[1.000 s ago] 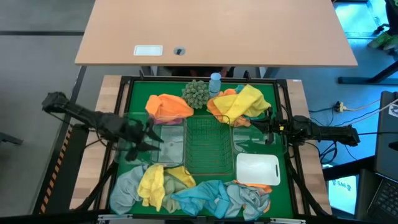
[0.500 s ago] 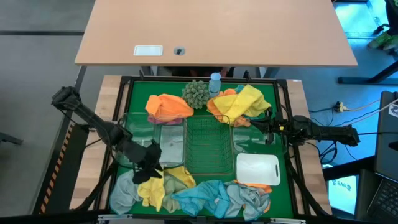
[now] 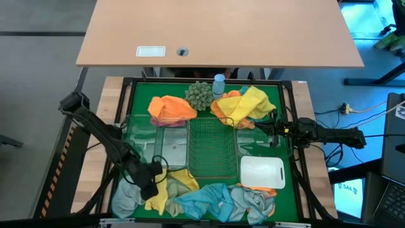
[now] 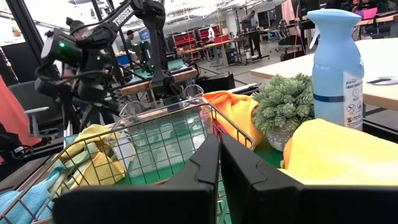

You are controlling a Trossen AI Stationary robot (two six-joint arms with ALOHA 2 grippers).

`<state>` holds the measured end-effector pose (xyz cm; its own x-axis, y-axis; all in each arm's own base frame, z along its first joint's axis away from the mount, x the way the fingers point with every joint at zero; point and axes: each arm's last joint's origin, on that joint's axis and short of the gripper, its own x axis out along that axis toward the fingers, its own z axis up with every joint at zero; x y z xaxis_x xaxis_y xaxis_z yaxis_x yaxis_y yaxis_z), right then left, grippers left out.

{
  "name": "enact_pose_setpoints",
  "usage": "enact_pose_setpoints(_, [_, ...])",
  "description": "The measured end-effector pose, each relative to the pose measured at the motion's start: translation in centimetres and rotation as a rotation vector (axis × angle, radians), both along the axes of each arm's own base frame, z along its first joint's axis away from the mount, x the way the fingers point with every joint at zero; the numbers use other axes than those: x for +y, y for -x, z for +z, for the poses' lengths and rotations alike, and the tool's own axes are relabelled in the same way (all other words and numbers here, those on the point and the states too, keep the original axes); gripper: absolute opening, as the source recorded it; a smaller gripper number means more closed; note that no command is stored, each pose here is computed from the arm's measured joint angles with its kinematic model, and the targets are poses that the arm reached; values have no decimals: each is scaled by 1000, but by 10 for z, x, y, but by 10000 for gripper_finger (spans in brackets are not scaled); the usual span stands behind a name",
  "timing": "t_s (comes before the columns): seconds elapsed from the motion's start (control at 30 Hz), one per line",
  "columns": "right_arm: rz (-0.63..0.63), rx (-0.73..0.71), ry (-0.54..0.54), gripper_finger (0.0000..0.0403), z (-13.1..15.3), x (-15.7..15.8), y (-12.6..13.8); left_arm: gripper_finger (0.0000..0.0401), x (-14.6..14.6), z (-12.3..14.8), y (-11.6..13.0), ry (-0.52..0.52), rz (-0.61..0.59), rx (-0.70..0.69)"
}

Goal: Sort microfiber towel by color & place in baskets
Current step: Put the bottom left yellow microfiber cloth into the middle transparent bin

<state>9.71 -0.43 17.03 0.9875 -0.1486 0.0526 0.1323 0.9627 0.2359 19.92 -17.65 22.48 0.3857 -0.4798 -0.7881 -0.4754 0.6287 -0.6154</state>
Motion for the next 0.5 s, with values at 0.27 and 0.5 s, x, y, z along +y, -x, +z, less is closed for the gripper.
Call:
enact_pose_setpoints(0.27, [0, 0, 0, 17, 0, 0, 0, 153, -2, -7, -5, -31, 33, -2])
enact_pose_setpoints(0.5, [0, 0, 0, 17, 0, 0, 0, 153, -1, -7, -5, -39, 42, -5])
